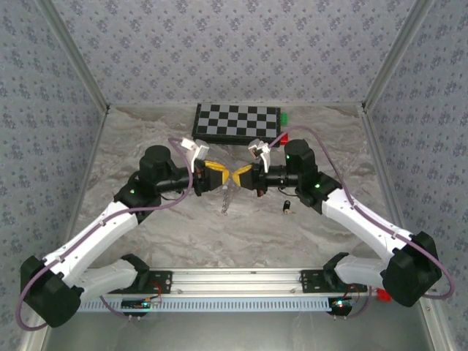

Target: Put the keys on the keyring

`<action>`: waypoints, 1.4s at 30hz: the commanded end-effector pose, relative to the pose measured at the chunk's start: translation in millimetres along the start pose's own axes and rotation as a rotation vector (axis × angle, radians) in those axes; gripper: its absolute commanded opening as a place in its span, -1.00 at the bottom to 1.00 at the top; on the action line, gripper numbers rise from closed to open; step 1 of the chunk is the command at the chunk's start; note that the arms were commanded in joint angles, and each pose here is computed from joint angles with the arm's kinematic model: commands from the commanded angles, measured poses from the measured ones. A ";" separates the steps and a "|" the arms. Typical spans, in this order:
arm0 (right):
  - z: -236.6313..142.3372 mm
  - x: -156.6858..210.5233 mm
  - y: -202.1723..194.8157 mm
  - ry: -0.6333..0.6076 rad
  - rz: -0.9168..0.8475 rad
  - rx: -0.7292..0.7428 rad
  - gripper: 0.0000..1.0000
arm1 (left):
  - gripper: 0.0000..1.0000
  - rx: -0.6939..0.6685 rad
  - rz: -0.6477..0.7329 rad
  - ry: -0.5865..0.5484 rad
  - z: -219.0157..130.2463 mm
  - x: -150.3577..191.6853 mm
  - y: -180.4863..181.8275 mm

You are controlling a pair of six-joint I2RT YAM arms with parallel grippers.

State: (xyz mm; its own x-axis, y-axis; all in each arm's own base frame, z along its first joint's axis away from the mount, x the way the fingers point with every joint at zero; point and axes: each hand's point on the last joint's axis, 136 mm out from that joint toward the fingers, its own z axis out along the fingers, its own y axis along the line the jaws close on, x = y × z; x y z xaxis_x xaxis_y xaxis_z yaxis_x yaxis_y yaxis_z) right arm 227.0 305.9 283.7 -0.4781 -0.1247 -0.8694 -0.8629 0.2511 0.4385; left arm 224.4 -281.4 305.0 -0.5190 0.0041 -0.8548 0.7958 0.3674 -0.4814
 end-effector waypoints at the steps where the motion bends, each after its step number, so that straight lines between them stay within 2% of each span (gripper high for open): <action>1: -9.4 2.3 7.7 0.049 -0.044 -0.019 -1.00 | -0.39 0.032 0.043 0.016 2.8 -2.6 -3.2; 6: -13.6 -1.7 9.7 0.040 -0.042 -0.042 -1.00 | -0.32 0.066 0.038 0.040 7.9 3.9 -3.8; 21: -14.9 -6.3 17.7 0.020 -0.019 -0.120 -1.00 | -0.35 0.106 0.022 0.072 15.7 11.6 -3.4; 27: -13.5 -4.2 17.7 0.026 -0.014 -0.125 -1.00 | -0.58 0.130 0.017 0.081 17.8 13.3 -6.1; 37: -11.8 -4.1 17.4 0.033 -0.009 -0.133 -1.00 | -0.60 0.169 0.026 0.110 19.9 18.3 -13.0; 42: -12.6 -4.0 18.7 0.033 -0.010 -0.136 -1.00 | -0.90 0.168 0.027 0.120 21.0 19.9 -13.5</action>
State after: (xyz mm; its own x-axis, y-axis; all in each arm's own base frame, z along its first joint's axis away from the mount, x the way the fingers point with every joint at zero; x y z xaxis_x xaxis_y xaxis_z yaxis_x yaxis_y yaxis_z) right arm 216.7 295.5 276.6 -0.5102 -0.1790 -0.8412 -0.8578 0.1769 0.4826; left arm 212.3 -302.1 279.3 -0.5498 0.1205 -0.8265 0.8249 0.2336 -0.5147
